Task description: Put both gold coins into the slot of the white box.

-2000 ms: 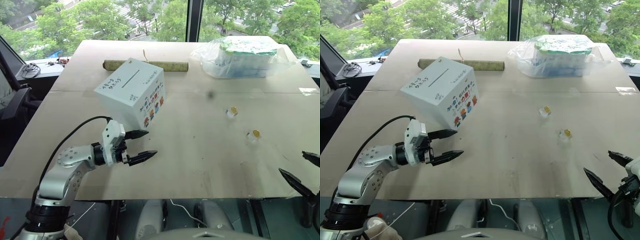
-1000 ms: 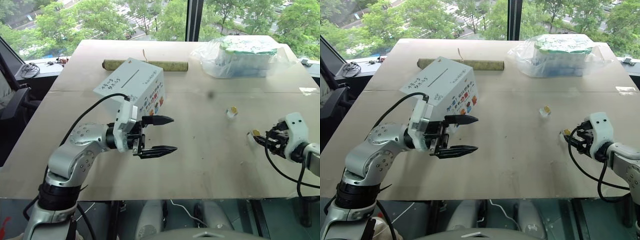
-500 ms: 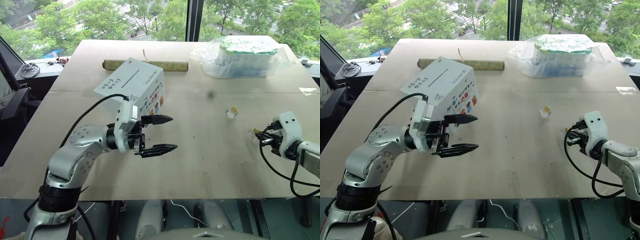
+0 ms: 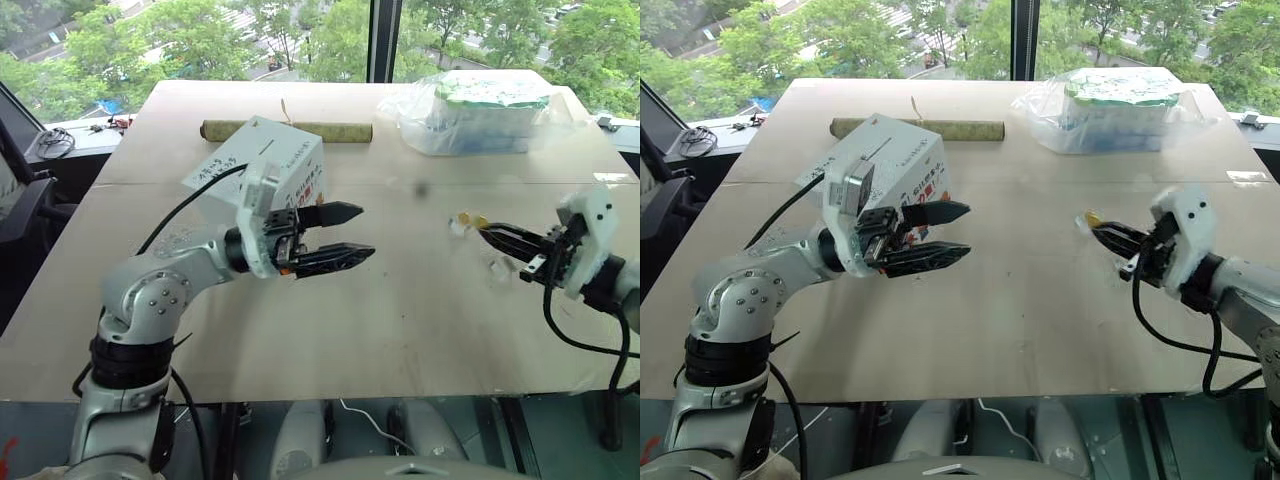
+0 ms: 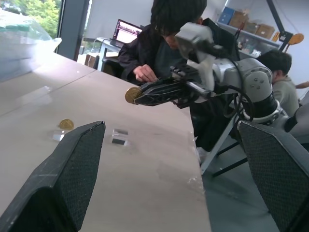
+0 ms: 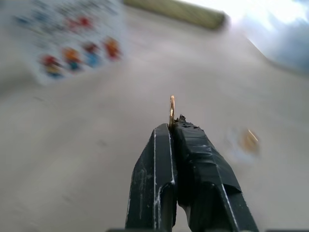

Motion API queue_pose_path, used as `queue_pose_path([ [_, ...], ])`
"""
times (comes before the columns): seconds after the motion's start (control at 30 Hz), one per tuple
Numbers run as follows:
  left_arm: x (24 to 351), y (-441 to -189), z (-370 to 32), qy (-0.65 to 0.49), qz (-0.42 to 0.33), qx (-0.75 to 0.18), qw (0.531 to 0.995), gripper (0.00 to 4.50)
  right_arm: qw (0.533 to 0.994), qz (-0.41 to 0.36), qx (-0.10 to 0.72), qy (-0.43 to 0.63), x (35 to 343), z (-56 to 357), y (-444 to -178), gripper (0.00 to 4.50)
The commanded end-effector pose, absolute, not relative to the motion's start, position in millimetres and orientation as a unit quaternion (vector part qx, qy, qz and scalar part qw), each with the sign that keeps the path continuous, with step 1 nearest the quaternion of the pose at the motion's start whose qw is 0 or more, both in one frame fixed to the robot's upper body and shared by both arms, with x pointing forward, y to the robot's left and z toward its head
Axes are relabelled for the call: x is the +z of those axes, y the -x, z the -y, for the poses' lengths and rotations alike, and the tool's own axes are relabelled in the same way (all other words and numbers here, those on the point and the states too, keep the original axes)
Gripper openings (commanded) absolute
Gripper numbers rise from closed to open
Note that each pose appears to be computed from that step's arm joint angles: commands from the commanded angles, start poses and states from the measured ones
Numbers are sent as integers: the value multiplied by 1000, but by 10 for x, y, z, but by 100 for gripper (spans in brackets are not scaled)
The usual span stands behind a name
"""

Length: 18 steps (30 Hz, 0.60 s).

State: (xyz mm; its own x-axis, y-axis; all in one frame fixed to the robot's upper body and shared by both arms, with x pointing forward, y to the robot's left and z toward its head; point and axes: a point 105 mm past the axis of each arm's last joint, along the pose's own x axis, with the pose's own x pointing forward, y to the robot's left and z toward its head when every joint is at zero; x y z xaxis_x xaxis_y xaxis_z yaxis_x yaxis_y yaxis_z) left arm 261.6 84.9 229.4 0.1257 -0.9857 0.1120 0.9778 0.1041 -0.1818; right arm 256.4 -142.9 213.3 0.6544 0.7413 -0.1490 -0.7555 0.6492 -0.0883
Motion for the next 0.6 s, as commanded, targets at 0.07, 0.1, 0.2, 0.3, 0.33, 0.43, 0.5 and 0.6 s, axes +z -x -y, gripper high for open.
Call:
queue_pose_path([
  [0.07,2442,-2575,-775,107,-5,-685,720,330,858,-15,506,85,2306,914,-2371,0],
  [0.1,2446,-2568,-761,104,-5,-689,717,330,849,-11,521,89,2330,841,-2342,0],
  [0.2,2458,-2557,-736,102,-6,-698,708,330,833,-3,546,91,2391,714,-2296,0],
  [0.3,2452,-2550,-720,94,-6,-704,704,330,825,1,558,92,2425,658,-2277,0],
  [0.33,2450,-2548,-717,93,-7,-705,703,330,821,3,563,92,2433,638,-2264,0],
  [0.43,2446,-2545,-712,95,-7,-707,701,303,815,5,572,93,2443,604,-2243,0],
  [0.5,2439,-2535,-710,94,-8,-709,699,263,813,7,575,92,2447,593,-2238,0],
  [0.6,2412,-2509,-710,94,-12,-714,694,121,807,12,583,87,2475,563,-2227,0],
])
